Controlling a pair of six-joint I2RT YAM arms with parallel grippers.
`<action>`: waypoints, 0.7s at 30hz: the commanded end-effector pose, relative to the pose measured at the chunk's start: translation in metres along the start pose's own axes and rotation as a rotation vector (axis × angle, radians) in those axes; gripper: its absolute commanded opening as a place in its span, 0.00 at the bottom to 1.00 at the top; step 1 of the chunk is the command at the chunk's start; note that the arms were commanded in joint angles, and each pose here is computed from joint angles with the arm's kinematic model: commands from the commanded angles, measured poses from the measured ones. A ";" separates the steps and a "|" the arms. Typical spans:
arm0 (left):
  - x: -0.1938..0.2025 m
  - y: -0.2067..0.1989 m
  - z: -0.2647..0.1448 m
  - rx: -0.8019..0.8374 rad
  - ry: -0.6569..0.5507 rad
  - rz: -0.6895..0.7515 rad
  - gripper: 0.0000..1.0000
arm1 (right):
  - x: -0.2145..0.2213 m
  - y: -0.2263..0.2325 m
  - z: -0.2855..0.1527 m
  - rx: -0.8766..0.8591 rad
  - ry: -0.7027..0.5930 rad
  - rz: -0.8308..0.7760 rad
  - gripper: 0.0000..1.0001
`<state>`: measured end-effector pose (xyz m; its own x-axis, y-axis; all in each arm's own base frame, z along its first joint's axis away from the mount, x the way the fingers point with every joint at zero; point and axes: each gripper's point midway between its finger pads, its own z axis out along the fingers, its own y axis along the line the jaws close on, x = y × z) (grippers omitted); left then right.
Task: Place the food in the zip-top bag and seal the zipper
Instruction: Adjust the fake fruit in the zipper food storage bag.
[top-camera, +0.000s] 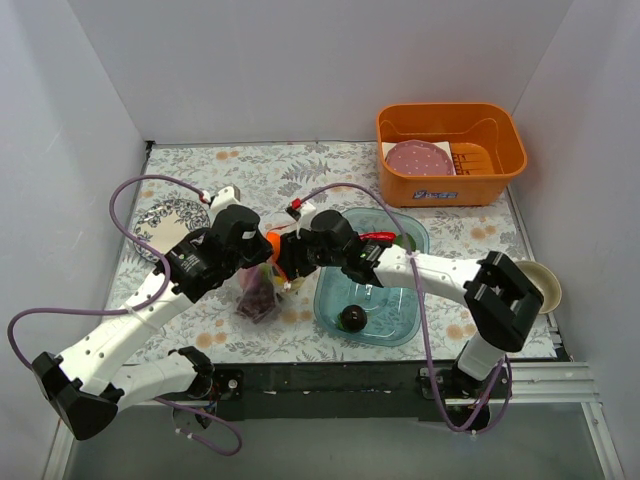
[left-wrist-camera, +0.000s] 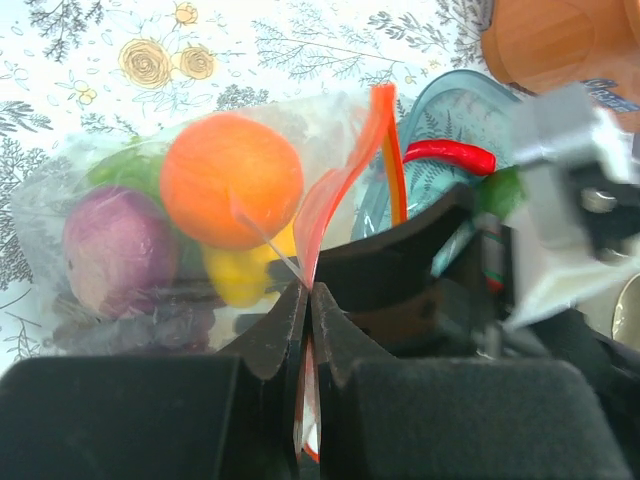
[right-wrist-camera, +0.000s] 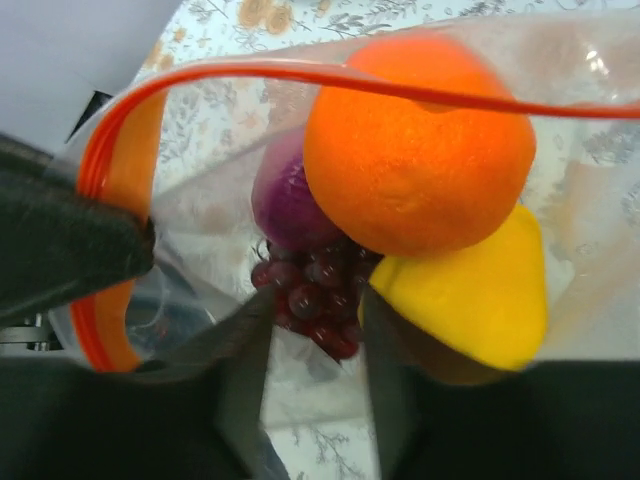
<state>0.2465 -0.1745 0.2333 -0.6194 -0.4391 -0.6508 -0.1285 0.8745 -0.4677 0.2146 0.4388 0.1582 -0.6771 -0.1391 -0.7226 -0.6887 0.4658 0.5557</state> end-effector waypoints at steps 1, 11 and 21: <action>-0.026 -0.006 -0.017 0.029 -0.088 -0.045 0.01 | -0.049 -0.004 -0.040 0.147 -0.167 -0.071 0.58; -0.023 -0.010 -0.018 0.052 -0.074 -0.052 0.01 | -0.059 -0.036 -0.084 0.355 -0.168 -0.036 0.60; -0.027 -0.013 -0.023 0.074 -0.084 -0.056 0.01 | -0.037 -0.071 -0.080 0.401 -0.072 0.023 0.60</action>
<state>0.2434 -0.1693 0.2387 -0.6052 -0.4504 -0.6564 -0.1318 0.8699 -0.4753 0.2643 0.3445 0.1831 -0.6428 -0.0684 -0.7630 -0.5245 0.7651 0.3734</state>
